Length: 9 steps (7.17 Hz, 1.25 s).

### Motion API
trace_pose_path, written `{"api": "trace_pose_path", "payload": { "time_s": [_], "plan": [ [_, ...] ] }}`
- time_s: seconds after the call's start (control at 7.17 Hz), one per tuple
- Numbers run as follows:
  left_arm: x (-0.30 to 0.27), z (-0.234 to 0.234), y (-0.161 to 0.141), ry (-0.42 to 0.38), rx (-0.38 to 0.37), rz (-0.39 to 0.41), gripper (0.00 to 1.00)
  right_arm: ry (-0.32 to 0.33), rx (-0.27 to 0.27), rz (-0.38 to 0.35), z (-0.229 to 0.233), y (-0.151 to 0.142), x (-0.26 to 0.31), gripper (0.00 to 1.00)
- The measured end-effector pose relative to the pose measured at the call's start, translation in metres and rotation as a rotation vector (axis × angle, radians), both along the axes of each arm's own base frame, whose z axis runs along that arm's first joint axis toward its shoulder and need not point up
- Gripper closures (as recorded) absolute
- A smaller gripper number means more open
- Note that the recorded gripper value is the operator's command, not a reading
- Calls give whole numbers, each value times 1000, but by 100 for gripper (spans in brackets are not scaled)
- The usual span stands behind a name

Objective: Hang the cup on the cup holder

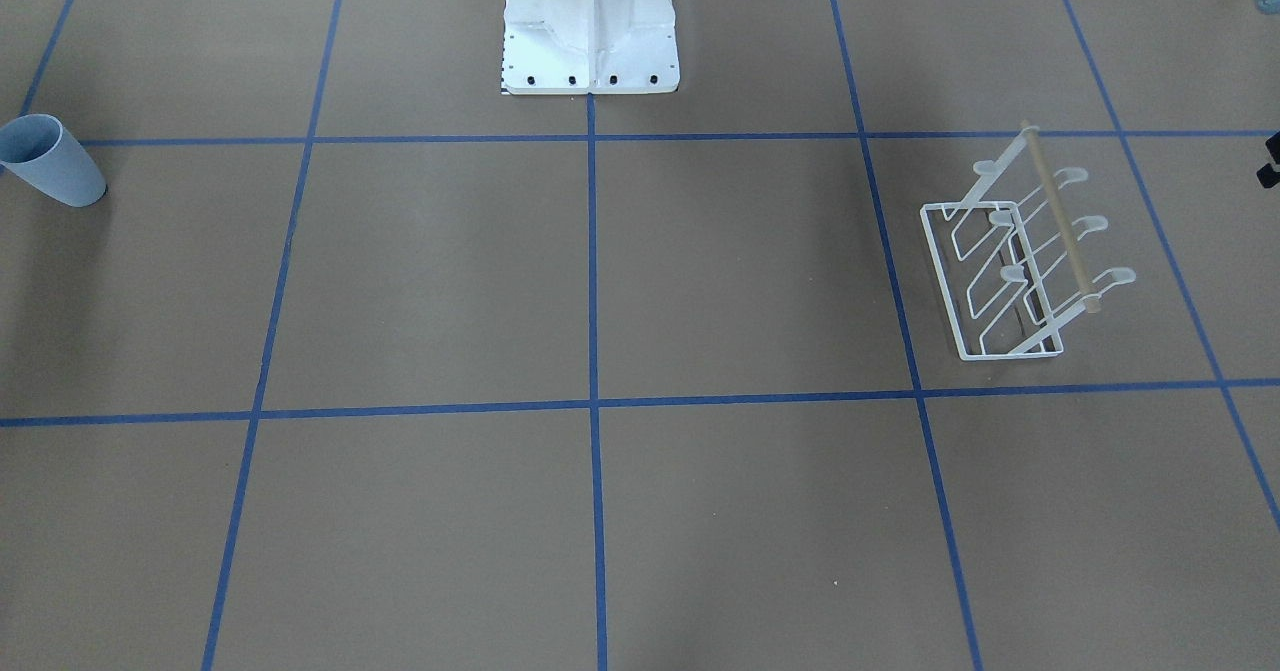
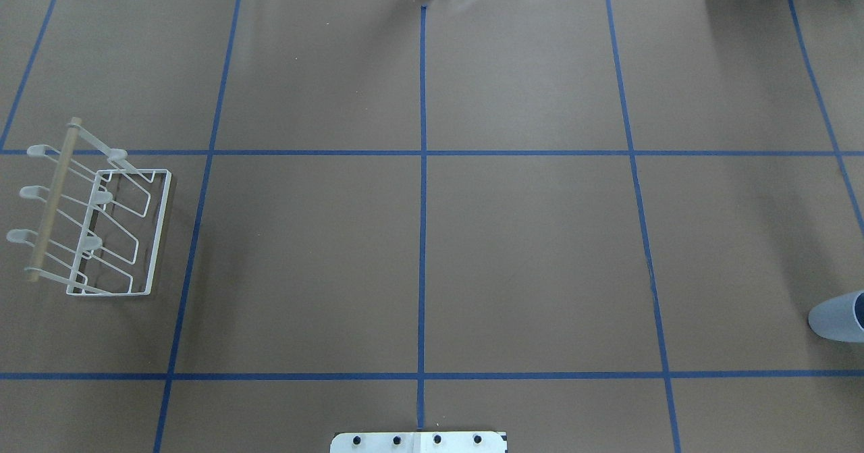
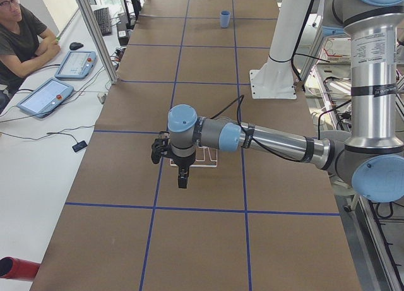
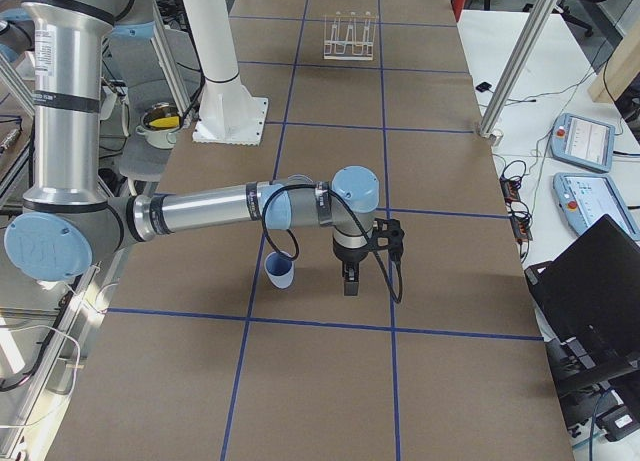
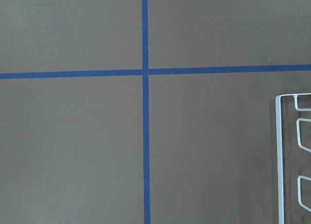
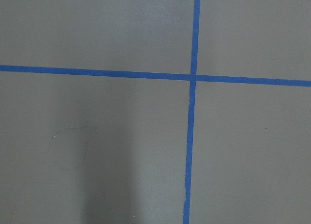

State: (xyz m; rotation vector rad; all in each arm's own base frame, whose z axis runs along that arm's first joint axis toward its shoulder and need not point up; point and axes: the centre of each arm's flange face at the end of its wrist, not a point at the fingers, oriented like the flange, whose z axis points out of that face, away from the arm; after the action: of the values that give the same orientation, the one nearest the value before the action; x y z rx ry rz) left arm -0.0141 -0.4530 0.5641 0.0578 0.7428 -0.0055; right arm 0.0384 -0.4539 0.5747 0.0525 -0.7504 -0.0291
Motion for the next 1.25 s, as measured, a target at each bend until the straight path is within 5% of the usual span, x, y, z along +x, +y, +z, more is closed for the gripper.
{"api": "trace_pose_path", "payload": {
  "time_s": [1.25],
  "plan": [
    [1,-14,1,27,25,5,2,-23,-32,-8,14,8,-2,0]
  ]
}}
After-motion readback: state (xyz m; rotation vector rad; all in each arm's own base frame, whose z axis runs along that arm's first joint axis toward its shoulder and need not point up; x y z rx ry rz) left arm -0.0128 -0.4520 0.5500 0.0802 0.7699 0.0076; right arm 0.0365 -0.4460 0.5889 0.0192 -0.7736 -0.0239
